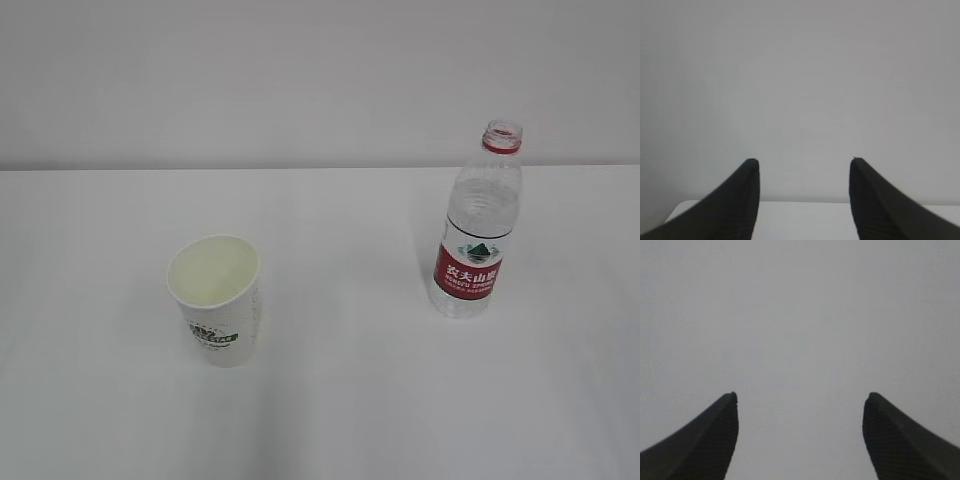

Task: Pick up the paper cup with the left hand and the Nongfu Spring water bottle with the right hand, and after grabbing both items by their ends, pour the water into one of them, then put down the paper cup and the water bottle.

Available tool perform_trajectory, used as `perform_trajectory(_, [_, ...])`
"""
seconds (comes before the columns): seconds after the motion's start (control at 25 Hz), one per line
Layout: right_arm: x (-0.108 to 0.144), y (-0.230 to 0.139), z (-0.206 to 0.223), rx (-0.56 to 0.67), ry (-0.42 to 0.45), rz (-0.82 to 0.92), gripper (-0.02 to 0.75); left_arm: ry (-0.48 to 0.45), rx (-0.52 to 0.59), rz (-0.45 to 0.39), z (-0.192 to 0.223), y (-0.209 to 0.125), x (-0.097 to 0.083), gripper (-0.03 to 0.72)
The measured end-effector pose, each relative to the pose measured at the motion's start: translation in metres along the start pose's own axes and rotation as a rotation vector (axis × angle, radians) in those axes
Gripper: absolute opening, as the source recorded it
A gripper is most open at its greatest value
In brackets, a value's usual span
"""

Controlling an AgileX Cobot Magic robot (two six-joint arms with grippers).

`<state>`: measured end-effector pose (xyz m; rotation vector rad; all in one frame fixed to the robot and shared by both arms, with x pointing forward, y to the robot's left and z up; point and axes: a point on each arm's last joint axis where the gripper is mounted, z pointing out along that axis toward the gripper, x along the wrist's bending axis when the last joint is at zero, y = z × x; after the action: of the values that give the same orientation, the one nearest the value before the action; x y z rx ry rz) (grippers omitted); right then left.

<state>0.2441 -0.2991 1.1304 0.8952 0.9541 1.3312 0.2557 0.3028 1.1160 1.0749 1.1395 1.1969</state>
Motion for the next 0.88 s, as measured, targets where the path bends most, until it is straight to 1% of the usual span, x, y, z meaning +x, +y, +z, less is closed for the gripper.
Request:
perform_trajectory(0.24, [0.001,0.001,0.017,-0.032,0.003,0.0,0.588,0.005,0.011,0.053,0.032,-0.004,0.0,0.416])
perform_trajectory(0.4, [0.001,-0.001,0.029,-0.032,0.005,-0.001,0.587,0.001,0.042,0.065,0.051,-0.007,-0.001,0.416])
perform_trajectory(0.88, [0.002,-0.02,0.066,0.091,0.014,-0.002,0.588,-0.01,0.071,0.072,0.08,-0.012,-0.002,0.414])
